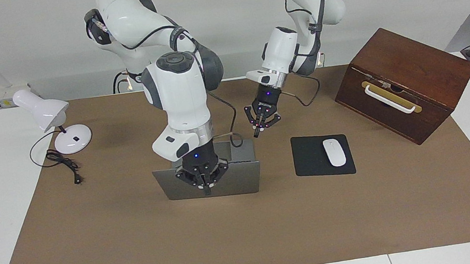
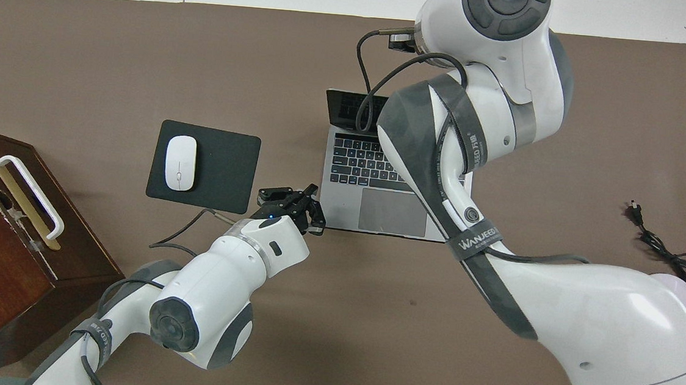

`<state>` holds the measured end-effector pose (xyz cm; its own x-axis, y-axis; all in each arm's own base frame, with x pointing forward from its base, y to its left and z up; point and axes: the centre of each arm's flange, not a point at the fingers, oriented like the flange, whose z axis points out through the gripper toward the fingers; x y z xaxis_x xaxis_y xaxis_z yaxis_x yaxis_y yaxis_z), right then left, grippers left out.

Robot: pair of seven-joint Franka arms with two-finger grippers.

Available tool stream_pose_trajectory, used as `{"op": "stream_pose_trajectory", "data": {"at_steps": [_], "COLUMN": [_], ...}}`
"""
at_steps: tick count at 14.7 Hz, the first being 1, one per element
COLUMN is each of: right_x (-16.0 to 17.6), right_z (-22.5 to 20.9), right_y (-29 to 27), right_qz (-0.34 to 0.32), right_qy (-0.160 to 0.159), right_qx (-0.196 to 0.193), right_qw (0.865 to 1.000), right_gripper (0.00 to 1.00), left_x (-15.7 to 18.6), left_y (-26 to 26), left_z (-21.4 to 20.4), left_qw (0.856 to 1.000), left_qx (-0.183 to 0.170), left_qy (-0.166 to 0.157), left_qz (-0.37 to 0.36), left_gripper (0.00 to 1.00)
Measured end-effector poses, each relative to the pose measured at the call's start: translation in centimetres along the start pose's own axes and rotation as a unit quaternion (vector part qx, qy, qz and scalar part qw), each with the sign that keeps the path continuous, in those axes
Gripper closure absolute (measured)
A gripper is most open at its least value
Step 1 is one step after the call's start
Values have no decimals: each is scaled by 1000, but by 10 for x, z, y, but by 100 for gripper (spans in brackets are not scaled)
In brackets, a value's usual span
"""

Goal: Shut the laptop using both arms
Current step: 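Press the left gripper against the laptop base's near corner to steady it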

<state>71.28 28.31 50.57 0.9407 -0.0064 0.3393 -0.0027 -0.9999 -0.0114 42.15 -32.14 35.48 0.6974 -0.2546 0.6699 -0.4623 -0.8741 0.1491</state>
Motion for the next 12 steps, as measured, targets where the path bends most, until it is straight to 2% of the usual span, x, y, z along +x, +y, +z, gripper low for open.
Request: {"op": "stream_pose_trajectory", "data": {"at_steps": [6, 9, 12], "right_x": [-4, -9, -10], "right_z": [3, 8, 10], "right_y": [1, 5, 10], "right_qz": [3, 16, 25], "right_qy": [-20, -53, -70], "right_qx": [-2, 9, 15], "right_qw": [1000, 998, 997], "right_gripper": [99, 99, 99], "left_x": [-17, -27, -34], "left_y": [3, 7, 10], "left_z": [33, 48, 55], "left_qw": [1000, 1000, 1000], "left_qx": [4, 4, 3], "left_qy": [20, 24, 18], "left_qz": [10, 16, 19], "left_gripper": [99, 99, 99]}}
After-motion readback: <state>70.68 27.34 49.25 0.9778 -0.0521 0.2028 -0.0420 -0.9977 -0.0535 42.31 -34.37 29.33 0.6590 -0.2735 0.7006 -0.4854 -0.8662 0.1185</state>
